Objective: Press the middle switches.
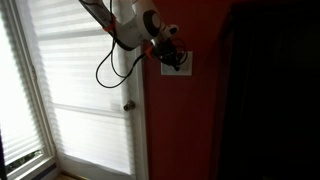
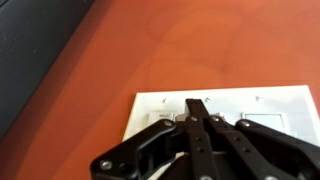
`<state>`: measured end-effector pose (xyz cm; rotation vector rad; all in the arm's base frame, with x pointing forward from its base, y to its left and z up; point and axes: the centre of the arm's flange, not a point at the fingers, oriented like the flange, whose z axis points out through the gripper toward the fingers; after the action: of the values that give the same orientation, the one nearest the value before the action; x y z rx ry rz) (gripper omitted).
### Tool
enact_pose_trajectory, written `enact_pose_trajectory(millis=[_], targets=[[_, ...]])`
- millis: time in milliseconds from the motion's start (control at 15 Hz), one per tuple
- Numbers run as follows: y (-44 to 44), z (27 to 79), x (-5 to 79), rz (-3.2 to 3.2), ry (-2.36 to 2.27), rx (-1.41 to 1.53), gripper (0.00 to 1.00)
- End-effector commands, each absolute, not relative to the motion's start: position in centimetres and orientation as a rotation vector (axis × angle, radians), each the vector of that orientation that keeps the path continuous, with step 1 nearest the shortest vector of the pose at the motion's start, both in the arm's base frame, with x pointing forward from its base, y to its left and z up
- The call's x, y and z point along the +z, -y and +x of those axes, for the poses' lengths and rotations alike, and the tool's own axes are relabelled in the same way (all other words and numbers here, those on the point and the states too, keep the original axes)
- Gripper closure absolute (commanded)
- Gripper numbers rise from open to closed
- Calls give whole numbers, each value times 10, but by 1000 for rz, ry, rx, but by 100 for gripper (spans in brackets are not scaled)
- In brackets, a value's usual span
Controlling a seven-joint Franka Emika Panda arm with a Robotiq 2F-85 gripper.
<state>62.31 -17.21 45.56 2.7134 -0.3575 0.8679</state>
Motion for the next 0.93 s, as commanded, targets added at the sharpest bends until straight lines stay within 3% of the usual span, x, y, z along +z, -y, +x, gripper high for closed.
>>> enact_pose_trajectory(millis=[0,467,733,867], targets=[[181,633,457,2734,342,816,100],[167,581,479,2961,255,410,100],[162,531,521,2970,263,340,99],[160,504,545,2969,295,391,73]])
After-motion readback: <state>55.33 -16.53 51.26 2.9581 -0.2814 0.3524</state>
